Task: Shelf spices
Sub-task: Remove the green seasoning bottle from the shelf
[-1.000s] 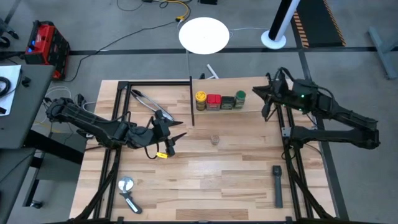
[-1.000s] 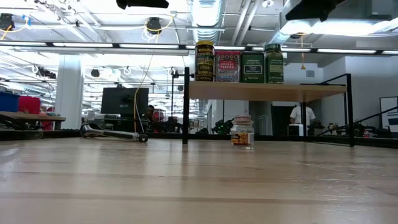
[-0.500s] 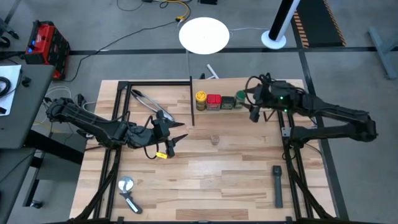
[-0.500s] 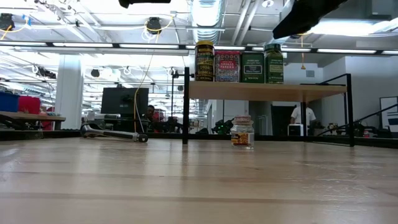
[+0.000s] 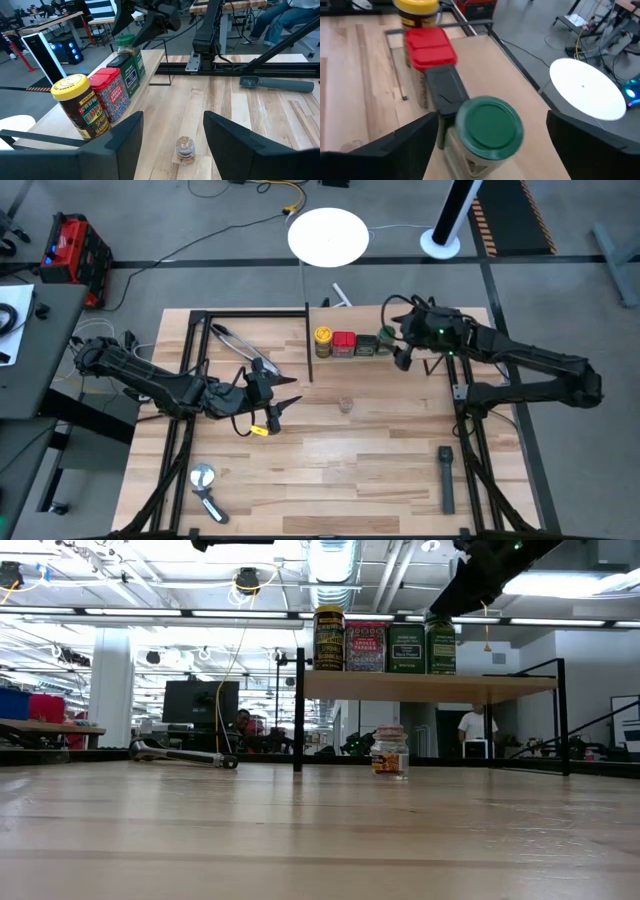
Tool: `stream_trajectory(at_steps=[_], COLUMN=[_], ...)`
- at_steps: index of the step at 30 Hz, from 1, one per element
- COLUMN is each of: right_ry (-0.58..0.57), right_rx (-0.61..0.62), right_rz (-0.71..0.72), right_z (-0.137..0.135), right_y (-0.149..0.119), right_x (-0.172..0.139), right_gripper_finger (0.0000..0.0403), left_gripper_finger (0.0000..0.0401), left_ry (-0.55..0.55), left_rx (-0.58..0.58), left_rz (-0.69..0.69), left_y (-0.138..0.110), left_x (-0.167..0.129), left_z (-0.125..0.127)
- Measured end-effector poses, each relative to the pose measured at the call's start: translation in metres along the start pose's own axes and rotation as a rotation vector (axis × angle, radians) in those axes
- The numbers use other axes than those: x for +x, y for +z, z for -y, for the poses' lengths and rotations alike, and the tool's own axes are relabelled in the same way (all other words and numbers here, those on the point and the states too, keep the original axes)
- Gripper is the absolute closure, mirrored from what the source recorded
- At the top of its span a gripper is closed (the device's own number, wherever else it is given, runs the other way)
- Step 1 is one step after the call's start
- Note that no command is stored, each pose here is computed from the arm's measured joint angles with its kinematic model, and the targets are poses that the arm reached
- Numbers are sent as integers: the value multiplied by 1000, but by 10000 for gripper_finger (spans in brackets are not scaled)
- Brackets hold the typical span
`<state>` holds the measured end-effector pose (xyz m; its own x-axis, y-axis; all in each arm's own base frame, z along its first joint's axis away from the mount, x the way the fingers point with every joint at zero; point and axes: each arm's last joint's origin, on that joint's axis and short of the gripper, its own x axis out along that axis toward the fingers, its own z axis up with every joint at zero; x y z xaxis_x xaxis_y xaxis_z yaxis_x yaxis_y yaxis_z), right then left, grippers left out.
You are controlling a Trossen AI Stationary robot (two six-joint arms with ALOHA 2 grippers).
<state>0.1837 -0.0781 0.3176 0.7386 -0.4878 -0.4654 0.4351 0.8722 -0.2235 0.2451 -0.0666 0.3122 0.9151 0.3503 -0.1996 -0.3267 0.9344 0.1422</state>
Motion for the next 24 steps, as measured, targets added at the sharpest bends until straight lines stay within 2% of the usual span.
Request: stream_trajectory(at_steps=[11,19,24], right_ry=[20,17,70], right_rx=[1,15,27], right_rz=[-17,-21,-14], right_z=[3,8,10], right_y=[-2,-3,-3], right_x=[6,7,7], right_gripper_finger=[40,79,96], left_gripper_finger=[200,200,200], left_ry=[0,1,-13], left_rx=[0,0,0], left_rz=[0,0,-1], left_y=[0,0,0], left_x=[0,0,0], left_z=[0,0,0])
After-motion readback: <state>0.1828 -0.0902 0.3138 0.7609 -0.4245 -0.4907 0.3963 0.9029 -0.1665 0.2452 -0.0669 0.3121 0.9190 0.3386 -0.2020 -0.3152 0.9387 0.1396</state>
